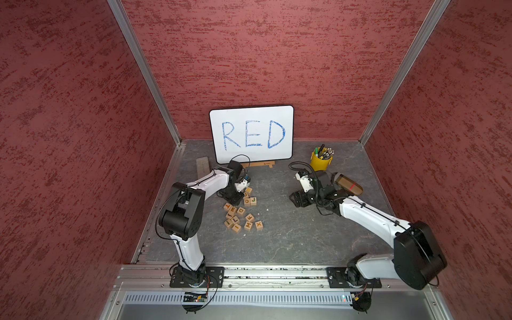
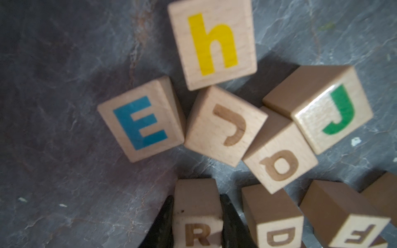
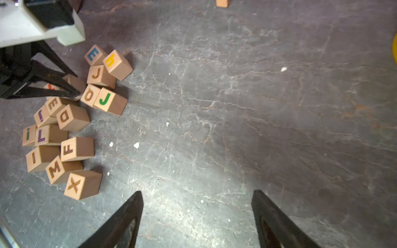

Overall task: Assemble the uppercase word "red" with letter blocks
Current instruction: Pick up the letter block from the center of the board.

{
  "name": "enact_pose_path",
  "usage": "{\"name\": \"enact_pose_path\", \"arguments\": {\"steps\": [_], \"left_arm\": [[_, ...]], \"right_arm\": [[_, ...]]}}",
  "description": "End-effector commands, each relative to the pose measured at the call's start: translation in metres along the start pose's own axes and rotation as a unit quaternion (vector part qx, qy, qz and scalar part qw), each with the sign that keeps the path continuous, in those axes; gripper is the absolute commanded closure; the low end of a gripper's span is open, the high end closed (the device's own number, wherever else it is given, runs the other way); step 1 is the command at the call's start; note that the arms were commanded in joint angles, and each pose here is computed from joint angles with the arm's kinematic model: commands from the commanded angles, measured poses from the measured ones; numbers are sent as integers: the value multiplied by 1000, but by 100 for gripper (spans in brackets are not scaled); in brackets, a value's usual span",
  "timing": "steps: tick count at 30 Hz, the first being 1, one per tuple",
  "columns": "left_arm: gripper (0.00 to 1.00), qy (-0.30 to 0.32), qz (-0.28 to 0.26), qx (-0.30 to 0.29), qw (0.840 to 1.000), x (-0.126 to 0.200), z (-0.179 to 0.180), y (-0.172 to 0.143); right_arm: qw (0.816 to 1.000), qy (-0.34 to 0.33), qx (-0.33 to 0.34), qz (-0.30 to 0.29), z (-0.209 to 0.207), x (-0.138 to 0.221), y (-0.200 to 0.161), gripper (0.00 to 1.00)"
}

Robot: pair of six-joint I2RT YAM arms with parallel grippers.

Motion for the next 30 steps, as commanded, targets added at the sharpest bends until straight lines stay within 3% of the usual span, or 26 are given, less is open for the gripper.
{"name": "enact_pose_path", "arguments": {"steps": [1, 17, 30], "left_arm": [[82, -4, -7, 9, 1000, 9, -1, 5], [84, 0, -2, 24, 1000, 28, -4, 18], [85, -6, -30, 8, 999, 53, -14, 72]], "right_arm": [[1000, 18, 20, -12, 12, 6, 6, 18], [998, -12, 19, -55, 12, 22, 15, 17], [996, -48, -15, -68, 8, 36, 14, 17]]}}
Point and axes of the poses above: each gripper's point midway between its finger pads, its own x axis back along the fingers, its own z axis along the line the jaws close on, y = z × x, the point moved 10 cm from there along x, back along the fingers, and after that the axes turned 6 degrees about -x, right-handed, at the moved point
